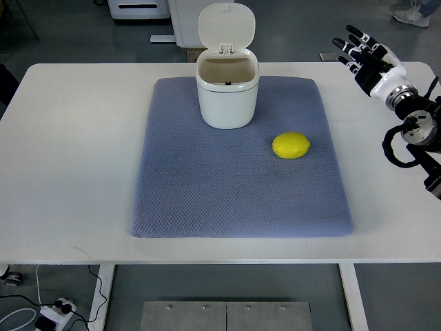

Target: Put lemon in trash with right hand

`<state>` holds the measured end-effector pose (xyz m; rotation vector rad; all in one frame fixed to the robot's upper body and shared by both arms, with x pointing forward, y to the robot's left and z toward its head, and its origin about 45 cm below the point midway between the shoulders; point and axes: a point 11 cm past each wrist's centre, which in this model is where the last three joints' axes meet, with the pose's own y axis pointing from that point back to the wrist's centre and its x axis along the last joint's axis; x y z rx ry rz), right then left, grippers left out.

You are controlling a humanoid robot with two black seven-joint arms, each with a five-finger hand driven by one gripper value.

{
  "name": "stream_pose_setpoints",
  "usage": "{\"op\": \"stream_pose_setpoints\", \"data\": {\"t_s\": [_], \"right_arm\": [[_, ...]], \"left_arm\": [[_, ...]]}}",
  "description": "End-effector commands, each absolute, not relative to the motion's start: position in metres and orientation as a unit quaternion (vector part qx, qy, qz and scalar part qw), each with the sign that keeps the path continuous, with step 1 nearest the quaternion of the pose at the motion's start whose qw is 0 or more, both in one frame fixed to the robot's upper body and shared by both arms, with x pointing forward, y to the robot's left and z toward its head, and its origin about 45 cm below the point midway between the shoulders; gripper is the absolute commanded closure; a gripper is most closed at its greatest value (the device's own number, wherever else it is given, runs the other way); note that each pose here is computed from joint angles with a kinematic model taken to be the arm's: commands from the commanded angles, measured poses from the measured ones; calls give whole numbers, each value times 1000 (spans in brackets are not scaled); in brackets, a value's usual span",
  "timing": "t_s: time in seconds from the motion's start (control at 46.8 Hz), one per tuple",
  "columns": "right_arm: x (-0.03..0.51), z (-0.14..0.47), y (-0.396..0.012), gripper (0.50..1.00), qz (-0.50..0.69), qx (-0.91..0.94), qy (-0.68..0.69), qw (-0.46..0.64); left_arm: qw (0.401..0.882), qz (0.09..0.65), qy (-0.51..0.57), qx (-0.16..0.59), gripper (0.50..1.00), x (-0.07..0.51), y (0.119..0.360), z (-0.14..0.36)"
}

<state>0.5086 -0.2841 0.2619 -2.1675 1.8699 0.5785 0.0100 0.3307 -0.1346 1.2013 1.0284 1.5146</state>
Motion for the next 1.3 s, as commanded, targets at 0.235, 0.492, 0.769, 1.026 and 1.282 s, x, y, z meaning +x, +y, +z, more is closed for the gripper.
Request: {"op": "stream_pose_setpoints", "data": {"t_s": [0.235,0.492,0.769,1.026,1.282], "right_arm": [[511,268,-287,500,191,-737,638,114],[515,280,-289,500,182,-736,642,119],[520,296,-290,500,169,-737,642,126],[521,295,-284,500,173,-745,633,121],[512,298,-264,500,176,-763,607,133]], "left_arm": [[458,615,417,488,500,10,331,-135],[458,615,417,488,500,10,331,-135],[458,615,417,488,500,10,331,-135],[458,615,417,488,500,10,331,-135],[458,615,417,488,500,10,331,-135]]}}
